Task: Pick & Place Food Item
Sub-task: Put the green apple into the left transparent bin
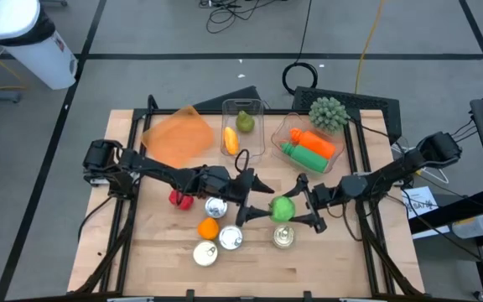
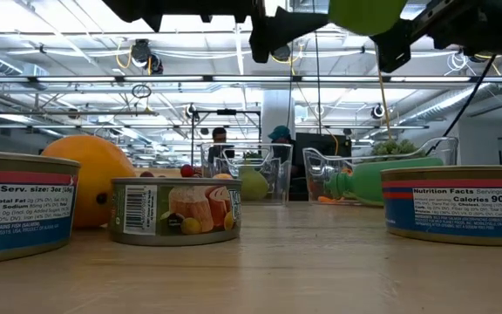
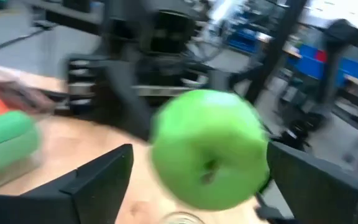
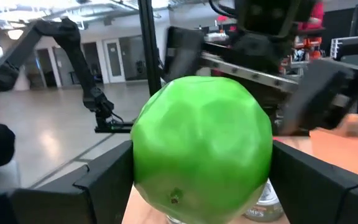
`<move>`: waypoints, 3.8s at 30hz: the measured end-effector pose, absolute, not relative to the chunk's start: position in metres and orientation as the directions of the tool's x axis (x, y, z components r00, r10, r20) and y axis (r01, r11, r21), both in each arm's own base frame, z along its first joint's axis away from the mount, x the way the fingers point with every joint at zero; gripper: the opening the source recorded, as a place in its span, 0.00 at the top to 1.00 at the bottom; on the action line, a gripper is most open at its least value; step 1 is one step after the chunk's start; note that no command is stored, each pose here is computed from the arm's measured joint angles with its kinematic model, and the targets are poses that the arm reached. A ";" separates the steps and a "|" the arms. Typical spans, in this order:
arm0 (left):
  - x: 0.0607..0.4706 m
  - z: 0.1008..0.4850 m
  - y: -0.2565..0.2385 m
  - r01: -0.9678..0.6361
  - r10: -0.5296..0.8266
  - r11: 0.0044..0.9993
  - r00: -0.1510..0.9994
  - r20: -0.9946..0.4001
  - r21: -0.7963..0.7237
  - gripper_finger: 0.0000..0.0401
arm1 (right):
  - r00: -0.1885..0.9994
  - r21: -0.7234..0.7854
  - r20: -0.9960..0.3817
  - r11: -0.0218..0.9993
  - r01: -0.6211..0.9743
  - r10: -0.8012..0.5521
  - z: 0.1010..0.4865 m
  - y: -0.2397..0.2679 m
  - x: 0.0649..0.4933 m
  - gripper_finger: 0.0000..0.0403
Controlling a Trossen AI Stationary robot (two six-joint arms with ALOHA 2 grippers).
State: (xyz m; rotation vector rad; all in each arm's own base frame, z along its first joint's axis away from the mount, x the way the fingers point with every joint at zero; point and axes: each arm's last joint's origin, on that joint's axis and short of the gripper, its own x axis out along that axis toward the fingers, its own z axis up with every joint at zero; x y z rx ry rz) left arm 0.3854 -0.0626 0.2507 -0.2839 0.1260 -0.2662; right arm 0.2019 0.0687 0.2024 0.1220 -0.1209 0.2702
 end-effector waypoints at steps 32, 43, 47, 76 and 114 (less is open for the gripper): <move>0.382 0.252 -0.077 0.237 -0.253 0.958 0.964 -0.084 -0.159 0.28 | 0.952 -0.019 0.157 0.965 -0.263 0.263 0.218 0.066 0.236 0.21; 0.376 0.263 -0.075 0.220 -0.229 0.969 0.970 -0.080 -0.111 0.32 | 0.953 -0.095 0.147 0.963 -0.253 0.265 0.218 0.066 0.237 0.15; 0.365 0.278 -0.071 0.155 -0.161 0.986 0.982 -0.103 -0.061 0.32 | 0.958 -0.120 0.156 0.968 -0.222 0.240 0.220 0.065 0.238 0.15; 0.334 0.314 0.084 -0.476 0.371 0.868 0.812 -0.450 -0.144 0.33 | 0.986 0.048 -0.115 0.992 -0.116 0.121 0.231 0.052 0.197 0.16; 0.390 0.188 0.213 -0.672 0.243 0.645 0.631 -0.737 -0.363 0.09 | 0.978 0.037 -0.172 0.993 -0.113 0.118 0.225 0.052 0.196 0.17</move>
